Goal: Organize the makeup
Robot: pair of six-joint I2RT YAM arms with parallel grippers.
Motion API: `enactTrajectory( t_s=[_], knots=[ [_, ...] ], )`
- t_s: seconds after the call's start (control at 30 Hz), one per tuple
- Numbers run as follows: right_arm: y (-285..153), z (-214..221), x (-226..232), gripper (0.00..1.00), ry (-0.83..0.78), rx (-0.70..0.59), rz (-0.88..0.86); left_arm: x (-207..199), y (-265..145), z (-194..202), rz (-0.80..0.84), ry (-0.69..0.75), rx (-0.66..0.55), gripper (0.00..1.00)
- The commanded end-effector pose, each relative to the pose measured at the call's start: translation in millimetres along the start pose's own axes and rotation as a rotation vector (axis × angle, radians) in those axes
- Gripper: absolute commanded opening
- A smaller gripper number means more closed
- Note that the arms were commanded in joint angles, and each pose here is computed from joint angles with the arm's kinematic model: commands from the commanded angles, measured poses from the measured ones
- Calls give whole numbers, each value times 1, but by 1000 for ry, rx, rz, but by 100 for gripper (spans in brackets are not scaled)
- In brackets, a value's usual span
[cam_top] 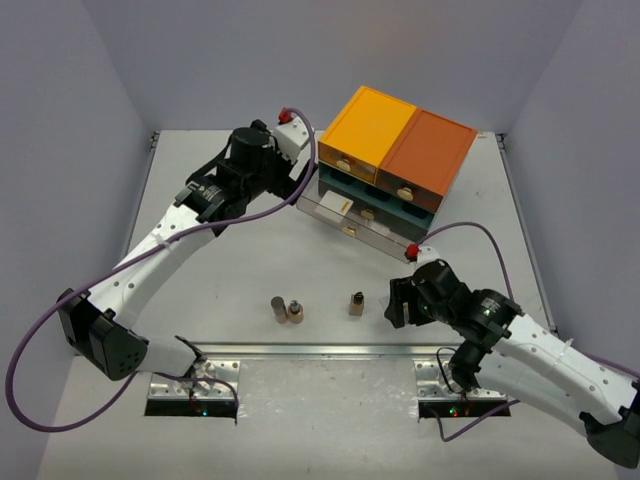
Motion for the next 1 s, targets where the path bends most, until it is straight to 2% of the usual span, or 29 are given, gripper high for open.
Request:
enactTrajectory(
  t_s=[0.0, 0.07, 0.17, 0.27, 0.3, 0.4, 0.63, 0.97],
  knots=[
    [-33, -52, 32, 24, -139, -272, -277, 13, -6, -10, -27, -21, -54, 100],
    [-41, -80, 42, 24, -165, -383, -284, 19, -4, -5, -44, -28, -40, 100],
    [-47, -124, 54, 21, -122, -486, -182, 30, -2, 9, -64, -53, -14, 100],
    [-26, -155, 58, 20, 1, -518, 32, 34, 1, 27, -69, -81, 15, 100],
    [-25, -174, 63, 20, 49, -573, 74, 34, 2, 33, -76, -86, 24, 100],
    [-9, -192, 67, 19, 102, -669, 150, 36, 0, 45, -103, -98, 35, 100],
    [24, -214, 63, 14, 227, -783, 365, 34, -5, 68, -141, -95, 48, 100],
    [69, -204, 45, 9, 409, -802, 502, 32, -6, 77, -131, -102, 51, 100]
  ],
)
Point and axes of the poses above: each gripper's point midway between its finger pads, its own y axis out along the fingers, its own x axis along the line the jaws close on, z = x × y, the point moved 9 cm from there along -y, back along the fingers, and after that the axes turned 2 degrees about y, right-handed, at the moved point
